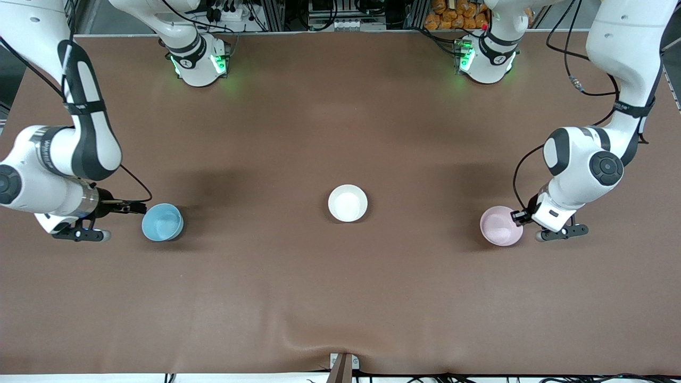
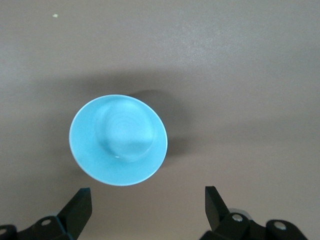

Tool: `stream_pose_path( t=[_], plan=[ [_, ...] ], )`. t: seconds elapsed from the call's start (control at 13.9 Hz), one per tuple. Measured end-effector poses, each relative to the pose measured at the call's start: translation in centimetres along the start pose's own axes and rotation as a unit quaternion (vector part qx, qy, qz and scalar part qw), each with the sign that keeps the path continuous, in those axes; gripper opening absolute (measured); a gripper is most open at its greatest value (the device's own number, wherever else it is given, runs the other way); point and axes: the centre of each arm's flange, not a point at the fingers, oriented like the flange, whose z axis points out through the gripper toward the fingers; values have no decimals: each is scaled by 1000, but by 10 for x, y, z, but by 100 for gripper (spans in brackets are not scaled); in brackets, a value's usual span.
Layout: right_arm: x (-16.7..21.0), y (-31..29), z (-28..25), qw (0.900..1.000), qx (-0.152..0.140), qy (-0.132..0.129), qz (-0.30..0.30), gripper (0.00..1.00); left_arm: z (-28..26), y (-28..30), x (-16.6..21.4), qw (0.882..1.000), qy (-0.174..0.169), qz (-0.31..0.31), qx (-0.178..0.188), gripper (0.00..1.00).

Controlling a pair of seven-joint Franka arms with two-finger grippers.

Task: Stack pink and blue bowls on white bowl
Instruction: 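Grasp the pink bowl with the left gripper while the right gripper grasps the blue bowl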

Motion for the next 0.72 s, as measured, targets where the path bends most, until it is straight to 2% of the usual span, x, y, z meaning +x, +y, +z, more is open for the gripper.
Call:
stream_pose_path(
  t=[0.29, 0.5, 0.72],
  plan=[
    [-2, 12, 30, 1000, -2, 1, 11, 100, -58, 72, -14, 1000, -1, 18, -11, 3],
    [1, 20, 48, 1000, 2, 3, 24, 100, -83, 143, -29, 1000, -14, -2, -23, 3],
    [4, 23, 61, 999, 20, 7, 46, 100, -96, 219, -45, 998, -20, -39, -36, 3]
  ],
)
